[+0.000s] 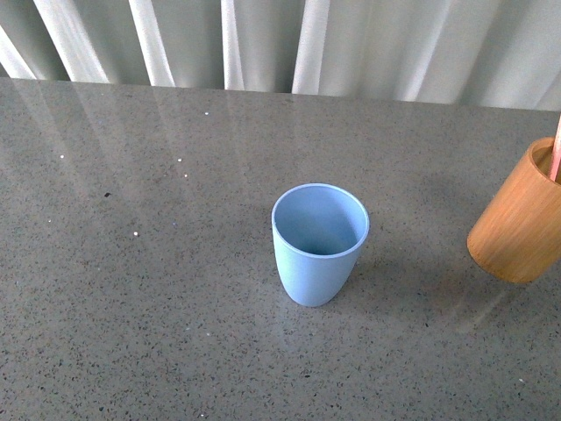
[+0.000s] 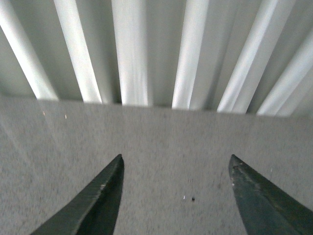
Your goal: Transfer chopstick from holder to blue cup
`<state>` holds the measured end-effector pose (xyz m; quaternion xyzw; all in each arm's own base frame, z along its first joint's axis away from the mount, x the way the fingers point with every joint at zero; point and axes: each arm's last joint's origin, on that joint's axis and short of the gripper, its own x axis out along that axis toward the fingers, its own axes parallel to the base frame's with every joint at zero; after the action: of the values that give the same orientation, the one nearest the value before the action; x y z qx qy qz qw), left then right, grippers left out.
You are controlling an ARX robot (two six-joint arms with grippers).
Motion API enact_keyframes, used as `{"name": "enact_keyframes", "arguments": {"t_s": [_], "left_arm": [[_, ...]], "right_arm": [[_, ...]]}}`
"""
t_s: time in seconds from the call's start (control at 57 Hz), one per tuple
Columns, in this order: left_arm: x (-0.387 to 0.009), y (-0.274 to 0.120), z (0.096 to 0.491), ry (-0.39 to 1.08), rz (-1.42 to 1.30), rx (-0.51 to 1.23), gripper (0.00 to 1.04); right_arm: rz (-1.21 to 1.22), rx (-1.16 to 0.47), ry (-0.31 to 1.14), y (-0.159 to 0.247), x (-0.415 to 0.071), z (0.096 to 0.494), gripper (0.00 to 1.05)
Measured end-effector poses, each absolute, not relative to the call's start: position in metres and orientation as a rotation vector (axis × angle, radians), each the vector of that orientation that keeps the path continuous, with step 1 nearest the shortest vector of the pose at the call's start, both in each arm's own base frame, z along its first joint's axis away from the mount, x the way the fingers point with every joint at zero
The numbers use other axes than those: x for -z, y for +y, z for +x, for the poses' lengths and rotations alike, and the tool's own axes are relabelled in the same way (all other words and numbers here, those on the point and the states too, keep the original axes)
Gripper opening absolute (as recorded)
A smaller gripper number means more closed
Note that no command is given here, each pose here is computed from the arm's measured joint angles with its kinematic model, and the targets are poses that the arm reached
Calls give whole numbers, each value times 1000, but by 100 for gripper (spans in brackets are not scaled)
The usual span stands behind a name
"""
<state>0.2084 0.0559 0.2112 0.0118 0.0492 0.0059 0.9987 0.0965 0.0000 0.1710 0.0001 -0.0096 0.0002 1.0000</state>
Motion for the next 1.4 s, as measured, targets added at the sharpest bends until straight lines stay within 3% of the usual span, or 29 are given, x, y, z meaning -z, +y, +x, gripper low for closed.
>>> {"name": "enact_keyframes", "arguments": {"t_s": [0.123,0.368,1.404], "left_arm": [[-210,42,192,-4,23,-6,44],[-190,24,169,11,4,-6,3],[-173,0,118,-20,-2,-1,4]], "right_arm": [[0,0,-19,0,-171,97,95],[0,0,-19,0,-171,97,95],[0,-1,-19,0,-171,97,95]]}}
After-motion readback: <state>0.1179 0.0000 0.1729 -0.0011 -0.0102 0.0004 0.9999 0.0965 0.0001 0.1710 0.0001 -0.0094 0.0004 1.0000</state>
